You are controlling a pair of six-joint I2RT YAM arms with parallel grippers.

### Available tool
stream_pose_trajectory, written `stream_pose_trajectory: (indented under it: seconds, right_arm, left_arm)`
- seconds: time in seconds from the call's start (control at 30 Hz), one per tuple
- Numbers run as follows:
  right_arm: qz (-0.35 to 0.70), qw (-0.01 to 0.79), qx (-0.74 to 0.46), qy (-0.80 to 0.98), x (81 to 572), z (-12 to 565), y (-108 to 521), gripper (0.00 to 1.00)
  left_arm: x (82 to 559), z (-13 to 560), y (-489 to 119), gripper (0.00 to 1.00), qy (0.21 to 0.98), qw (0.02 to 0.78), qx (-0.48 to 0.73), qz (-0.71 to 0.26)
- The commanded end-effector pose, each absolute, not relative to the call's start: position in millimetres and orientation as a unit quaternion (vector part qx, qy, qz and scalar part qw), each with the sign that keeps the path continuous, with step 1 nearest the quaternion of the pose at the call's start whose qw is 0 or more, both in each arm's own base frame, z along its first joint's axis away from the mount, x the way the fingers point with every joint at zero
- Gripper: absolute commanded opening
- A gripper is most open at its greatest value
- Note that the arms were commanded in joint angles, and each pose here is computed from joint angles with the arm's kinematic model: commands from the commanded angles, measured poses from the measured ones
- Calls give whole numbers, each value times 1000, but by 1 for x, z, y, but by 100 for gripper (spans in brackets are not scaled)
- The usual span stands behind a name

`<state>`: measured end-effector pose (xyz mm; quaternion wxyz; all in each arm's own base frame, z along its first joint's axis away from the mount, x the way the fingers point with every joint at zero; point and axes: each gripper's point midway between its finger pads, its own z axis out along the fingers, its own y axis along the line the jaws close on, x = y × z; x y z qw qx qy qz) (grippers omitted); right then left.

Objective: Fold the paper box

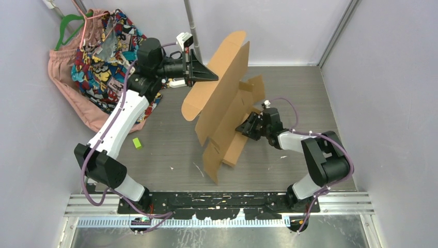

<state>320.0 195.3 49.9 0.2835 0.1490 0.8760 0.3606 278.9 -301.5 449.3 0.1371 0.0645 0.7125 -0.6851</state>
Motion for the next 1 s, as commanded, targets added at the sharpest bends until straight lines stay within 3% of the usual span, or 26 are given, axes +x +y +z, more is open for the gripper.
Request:
stream_pose_trajectory:
  seconds: [0.0, 0.3, 0.67, 0.97]
  right_arm:
    - [412, 325, 140, 840, 349, 80, 229, 52]
    - [467, 315, 138, 815, 357, 80, 274, 51]
    - [540, 307, 147, 769, 372, 89, 309, 50]
    - [541, 292, 148, 775, 380, 83, 323, 50]
  left_arm:
    - [260, 488, -295, 4, 655, 157, 107, -732]
    - [266, 460, -296, 4, 647, 136, 75, -746]
    - [277, 472, -296, 4, 586, 116, 45, -801]
    - [283, 434, -301, 3, 603, 99, 25, -791]
